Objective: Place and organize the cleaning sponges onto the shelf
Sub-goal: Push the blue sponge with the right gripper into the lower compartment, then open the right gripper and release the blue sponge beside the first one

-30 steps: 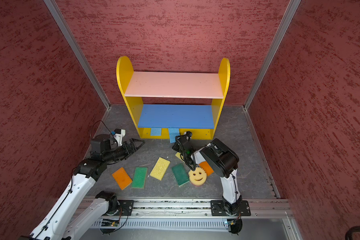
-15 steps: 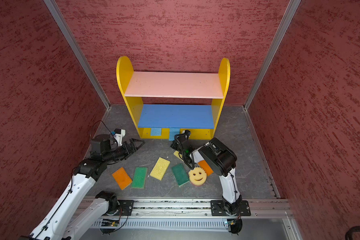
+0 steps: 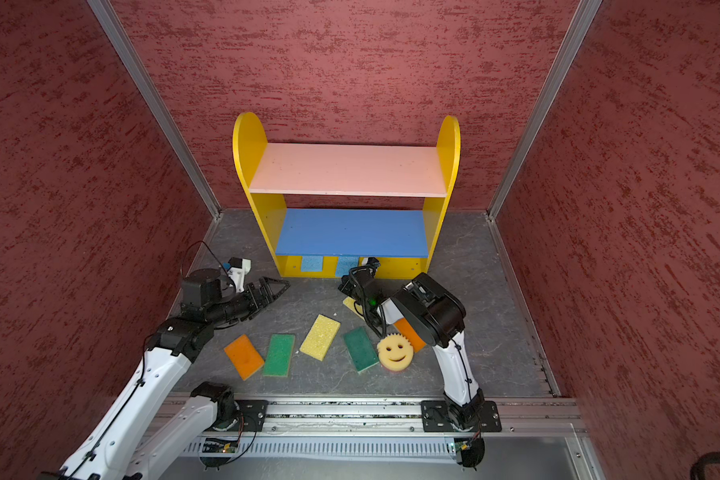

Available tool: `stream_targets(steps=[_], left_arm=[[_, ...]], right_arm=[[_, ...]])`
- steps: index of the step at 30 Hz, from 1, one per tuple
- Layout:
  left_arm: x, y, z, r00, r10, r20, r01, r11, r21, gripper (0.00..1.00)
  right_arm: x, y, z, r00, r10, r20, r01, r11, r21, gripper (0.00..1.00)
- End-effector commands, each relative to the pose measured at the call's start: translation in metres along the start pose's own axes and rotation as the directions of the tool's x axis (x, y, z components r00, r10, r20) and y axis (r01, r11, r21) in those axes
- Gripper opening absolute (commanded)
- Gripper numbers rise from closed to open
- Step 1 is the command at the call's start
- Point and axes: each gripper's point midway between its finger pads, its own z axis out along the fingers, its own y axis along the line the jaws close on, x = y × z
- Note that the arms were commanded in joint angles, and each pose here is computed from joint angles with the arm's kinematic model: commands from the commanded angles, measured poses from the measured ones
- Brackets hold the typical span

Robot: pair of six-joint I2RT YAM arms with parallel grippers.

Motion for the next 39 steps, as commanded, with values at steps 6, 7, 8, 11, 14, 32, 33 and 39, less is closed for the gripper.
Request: stream_targets(steps=[6, 7, 8, 11, 14, 32, 33, 39], left_arm=[[-0.002, 0.004, 0.003, 1.000, 0.005, 0.004, -0.005, 1.000, -0.005, 0.99], [-0.001, 0.005, 0.003, 1.000, 0.004, 0.004, -0.004, 1.000, -0.005, 0.99], [-0.001, 0.005, 0.003, 1.000, 0.004, 0.004, -0.004, 1.000, -0.007, 0.99], [-0.001, 0.006, 0.004, 1.000, -0.002, 0.003, 0.002, 1.000, -0.009, 0.99], [-0.001, 0.007, 0.005, 1.000, -0.005, 0.002, 0.005, 1.000, -0.008, 0.99], [0.001, 0.008, 0.005, 1.000, -0.006, 0.000, 0.006, 1.000, -0.008, 0.99], [0.001, 0.008, 0.005, 1.000, -0.006, 0.000, 0.006, 1.000, -0.008, 0.99], [0.001, 0.008, 0.004, 1.000, -0.005, 0.000, 0.005, 1.000, -0.008, 0.99]], right_arm=[[-0.002, -0.038, -0.007, 0.997, 0.051, 0.053, -0.057, 0.991, 0.120, 0.00], [-0.003, -0.037, -0.007, 0.997, 0.050, 0.057, -0.057, 0.991, 0.119, 0.00], [-0.004, -0.037, -0.007, 0.997, 0.050, 0.060, -0.057, 0.991, 0.119, 0.00], [-0.005, -0.040, -0.006, 0.995, 0.062, 0.072, -0.071, 0.990, 0.126, 0.00], [-0.007, -0.041, -0.004, 0.994, 0.072, 0.087, -0.083, 0.988, 0.128, 0.00], [-0.003, -0.038, 0.008, 0.995, 0.074, 0.068, -0.082, 0.989, 0.125, 0.03], [-0.003, -0.039, 0.009, 0.995, 0.075, 0.067, -0.083, 0.988, 0.128, 0.04], [-0.003, -0.043, 0.008, 0.993, 0.090, 0.074, -0.099, 0.986, 0.135, 0.05]])
